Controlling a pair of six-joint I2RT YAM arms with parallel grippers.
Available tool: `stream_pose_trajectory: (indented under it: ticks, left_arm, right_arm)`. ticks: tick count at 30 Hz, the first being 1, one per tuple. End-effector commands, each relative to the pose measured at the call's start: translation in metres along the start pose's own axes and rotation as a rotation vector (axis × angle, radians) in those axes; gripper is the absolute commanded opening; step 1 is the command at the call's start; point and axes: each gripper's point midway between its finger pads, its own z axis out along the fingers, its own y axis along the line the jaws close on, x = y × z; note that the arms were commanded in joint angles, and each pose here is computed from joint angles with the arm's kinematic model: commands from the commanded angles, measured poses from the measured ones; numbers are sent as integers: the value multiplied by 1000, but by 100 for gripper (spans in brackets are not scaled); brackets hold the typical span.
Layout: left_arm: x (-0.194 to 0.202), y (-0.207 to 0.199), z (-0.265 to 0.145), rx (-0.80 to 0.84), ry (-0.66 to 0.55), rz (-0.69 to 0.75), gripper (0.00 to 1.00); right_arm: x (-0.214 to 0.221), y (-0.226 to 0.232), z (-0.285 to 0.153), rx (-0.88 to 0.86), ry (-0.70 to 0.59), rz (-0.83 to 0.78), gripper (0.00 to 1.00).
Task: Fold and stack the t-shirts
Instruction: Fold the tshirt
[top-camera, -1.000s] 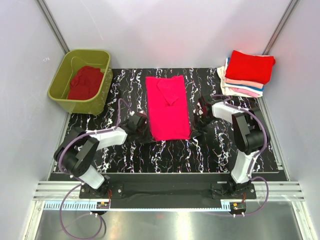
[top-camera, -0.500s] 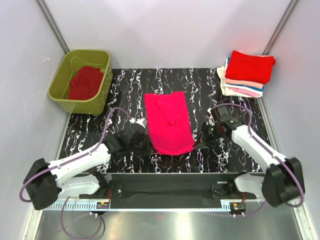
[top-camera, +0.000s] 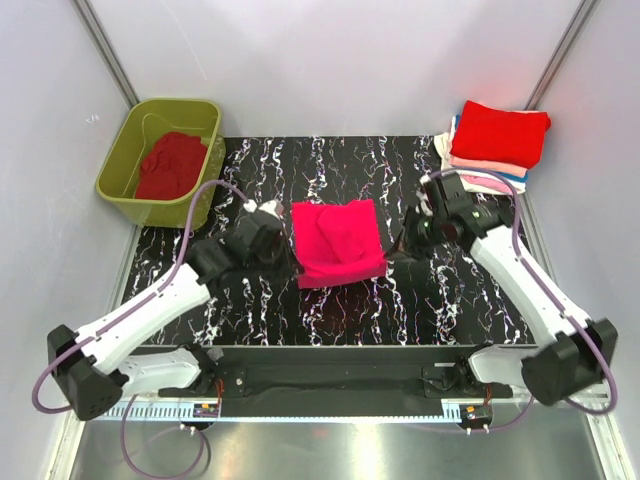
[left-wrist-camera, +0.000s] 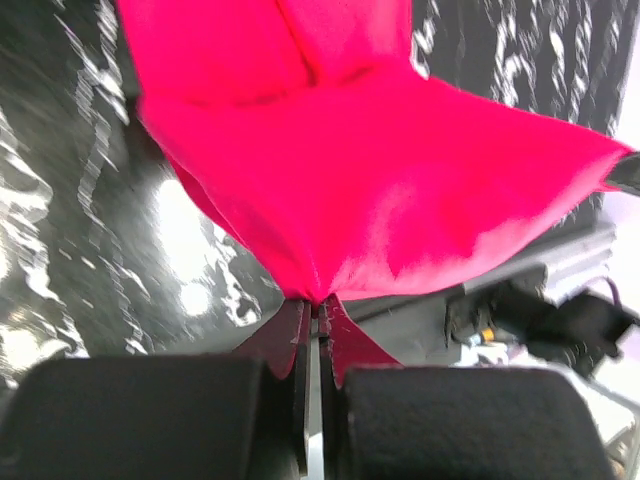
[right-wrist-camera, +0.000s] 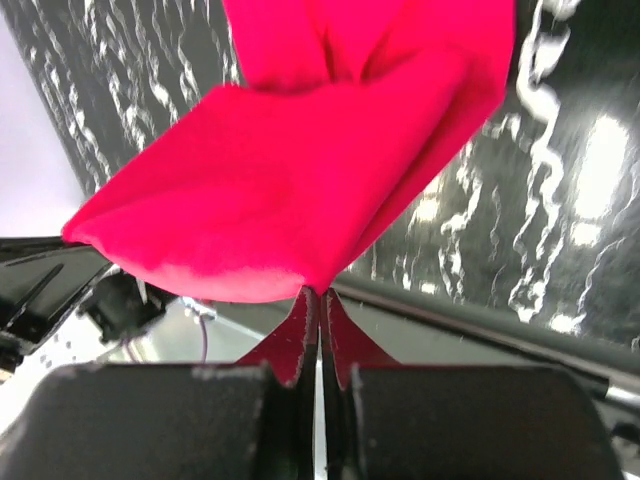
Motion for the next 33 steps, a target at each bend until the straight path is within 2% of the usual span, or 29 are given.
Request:
stream_pose_trajectory:
  ticks: [1, 10, 19, 25, 28, 29, 30, 31, 32, 33]
  left_arm:
    - [-30, 5, 2, -34, -27, 59, 0]
    - [-86, 6, 33, -23, -2, 65, 0]
    - [-114, 10, 65, 18, 46, 10, 0]
    - [-146, 21, 91, 5, 76, 11, 0]
    - [-165, 38, 116, -27, 110, -1, 1]
    - [-164, 58, 136, -63, 151, -33, 4]
    - [-165, 61, 145, -49, 177, -44, 12]
    - [-178, 60, 150, -36, 167, -36, 22]
    - [-178, 81, 170, -74, 203, -67, 46]
    - [-181, 90, 176, -95, 218, -84, 54]
  right_arm:
    - [-39, 4, -1, 61, -82, -60, 0]
    - [-95, 8, 24, 86, -101, -65, 0]
    - [-131, 2, 56, 90, -74, -50, 0]
    - [-167, -1, 83, 93, -73, -26, 0]
    - [-192, -5, 104, 97, -65, -5, 0]
    - [-198, -6, 110, 96, -59, 3, 0]
    - [-214, -11, 124, 96, -57, 18, 0]
    - [-218, -14, 131, 101, -44, 42, 9]
    - [-217, -26, 157, 98, 17, 72, 27]
    - [-239, -13, 149, 71, -31, 60, 44]
